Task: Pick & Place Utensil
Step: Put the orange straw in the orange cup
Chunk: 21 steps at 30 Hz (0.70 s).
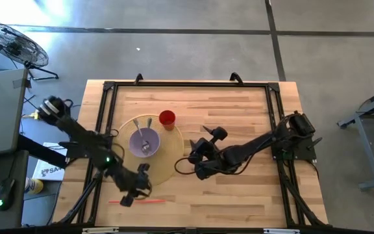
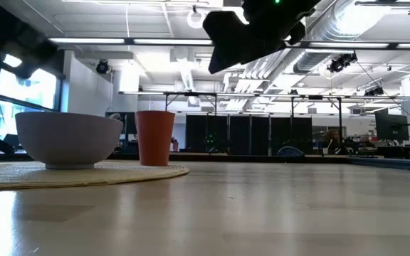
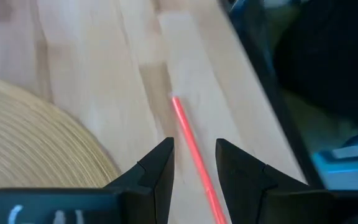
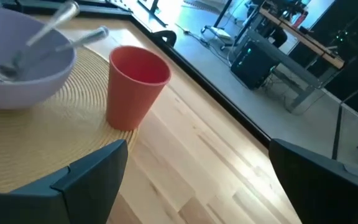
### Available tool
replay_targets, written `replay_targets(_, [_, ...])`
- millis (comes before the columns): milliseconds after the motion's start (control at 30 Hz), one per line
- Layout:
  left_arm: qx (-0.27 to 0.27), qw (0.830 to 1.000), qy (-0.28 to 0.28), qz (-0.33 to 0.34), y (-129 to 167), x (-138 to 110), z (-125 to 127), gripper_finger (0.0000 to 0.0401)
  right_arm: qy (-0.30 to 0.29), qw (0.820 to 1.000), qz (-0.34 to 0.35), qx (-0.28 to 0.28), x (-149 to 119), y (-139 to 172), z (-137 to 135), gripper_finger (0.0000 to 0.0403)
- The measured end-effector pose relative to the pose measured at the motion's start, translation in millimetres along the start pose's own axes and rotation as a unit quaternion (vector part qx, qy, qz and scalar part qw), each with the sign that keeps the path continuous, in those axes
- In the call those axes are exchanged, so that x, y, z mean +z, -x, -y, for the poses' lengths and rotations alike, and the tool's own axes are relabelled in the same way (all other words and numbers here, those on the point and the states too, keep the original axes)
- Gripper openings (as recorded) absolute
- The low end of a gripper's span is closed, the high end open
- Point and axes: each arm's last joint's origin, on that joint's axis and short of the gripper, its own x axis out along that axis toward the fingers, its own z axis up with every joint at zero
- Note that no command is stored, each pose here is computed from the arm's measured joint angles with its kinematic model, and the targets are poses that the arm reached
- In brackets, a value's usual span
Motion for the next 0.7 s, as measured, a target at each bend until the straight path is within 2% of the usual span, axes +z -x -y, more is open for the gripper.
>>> replay_targets(200, [0.004,1.000,0.014,-0.018,-30.5,-17.0,13.5,0.0115,-0.004,1.000,-0.013,0.003,0.8,-8.0,2.8,0.0385])
replay_targets(433, [0.018,0.998,0.009,-0.056,-58.6,-33.8,10.1,0.0115,-0.006,0.999,-0.031,0.014,1.6,-16.2,5.3,0.0385])
replay_targets(700, [0.016,0.999,0.001,-0.050,-69.7,-37.5,10.1,0.0115,-0.007,0.999,-0.039,0.020,1.7,-19.5,6.3,0.0385])
